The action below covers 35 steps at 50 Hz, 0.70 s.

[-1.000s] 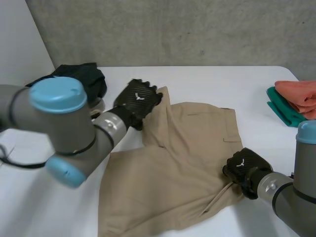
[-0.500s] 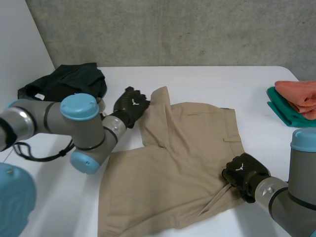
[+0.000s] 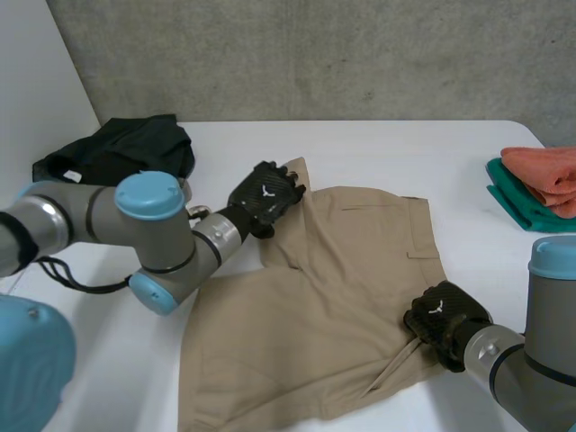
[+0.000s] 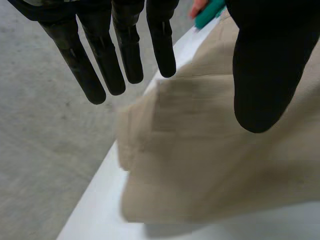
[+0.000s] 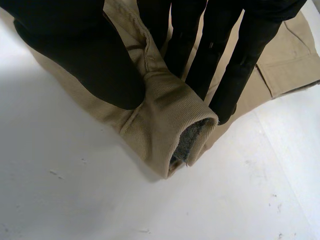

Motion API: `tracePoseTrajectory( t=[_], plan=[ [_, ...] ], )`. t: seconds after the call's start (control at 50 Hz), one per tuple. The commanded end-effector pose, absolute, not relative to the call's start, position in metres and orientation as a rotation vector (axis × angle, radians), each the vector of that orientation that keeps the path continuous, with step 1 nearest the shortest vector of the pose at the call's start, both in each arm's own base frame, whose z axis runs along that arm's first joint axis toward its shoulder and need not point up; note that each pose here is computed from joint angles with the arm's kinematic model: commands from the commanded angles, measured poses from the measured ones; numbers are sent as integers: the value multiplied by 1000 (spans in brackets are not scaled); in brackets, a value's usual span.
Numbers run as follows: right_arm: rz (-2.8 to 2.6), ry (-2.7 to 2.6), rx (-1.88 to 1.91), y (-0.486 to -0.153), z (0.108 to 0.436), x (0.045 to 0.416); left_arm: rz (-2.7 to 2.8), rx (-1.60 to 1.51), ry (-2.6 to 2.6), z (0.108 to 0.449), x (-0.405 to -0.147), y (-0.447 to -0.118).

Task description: Fold the laundry.

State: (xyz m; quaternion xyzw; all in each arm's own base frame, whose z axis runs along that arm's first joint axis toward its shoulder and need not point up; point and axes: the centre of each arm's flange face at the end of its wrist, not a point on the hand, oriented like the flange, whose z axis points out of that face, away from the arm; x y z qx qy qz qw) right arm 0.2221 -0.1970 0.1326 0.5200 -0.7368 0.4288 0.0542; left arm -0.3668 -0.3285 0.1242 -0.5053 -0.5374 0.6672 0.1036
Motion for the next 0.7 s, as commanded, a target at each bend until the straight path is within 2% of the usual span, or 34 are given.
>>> tracePoseTrajectory(
  t=[0.02,0.12,0.2,0.38,0.5,0.6,0.64,0.7],
  plan=[
    [1302,-2241,1571,-198,132,221,1927,-1503,-1615,96,-371,-338],
    [1313,-2234,1568,-199,133,221,1992,-1466,-1707,101,-364,-345],
    [1311,-2235,1568,-199,132,221,2083,-1435,-1867,113,-348,-348],
    [1313,-2233,1570,-199,133,222,1984,-1556,-2004,107,-318,-316],
    [1313,-2233,1570,-199,133,222,2048,-1518,-1929,119,-325,-320],
    [1309,-2235,1576,-197,132,222,2090,-1489,-1748,137,-343,-327],
    [1303,-2239,1575,-196,131,221,2025,-1515,-1601,130,-359,-327],
    [1302,-2241,1571,-197,131,221,1989,-1533,-1572,117,-368,-329]
  ],
)
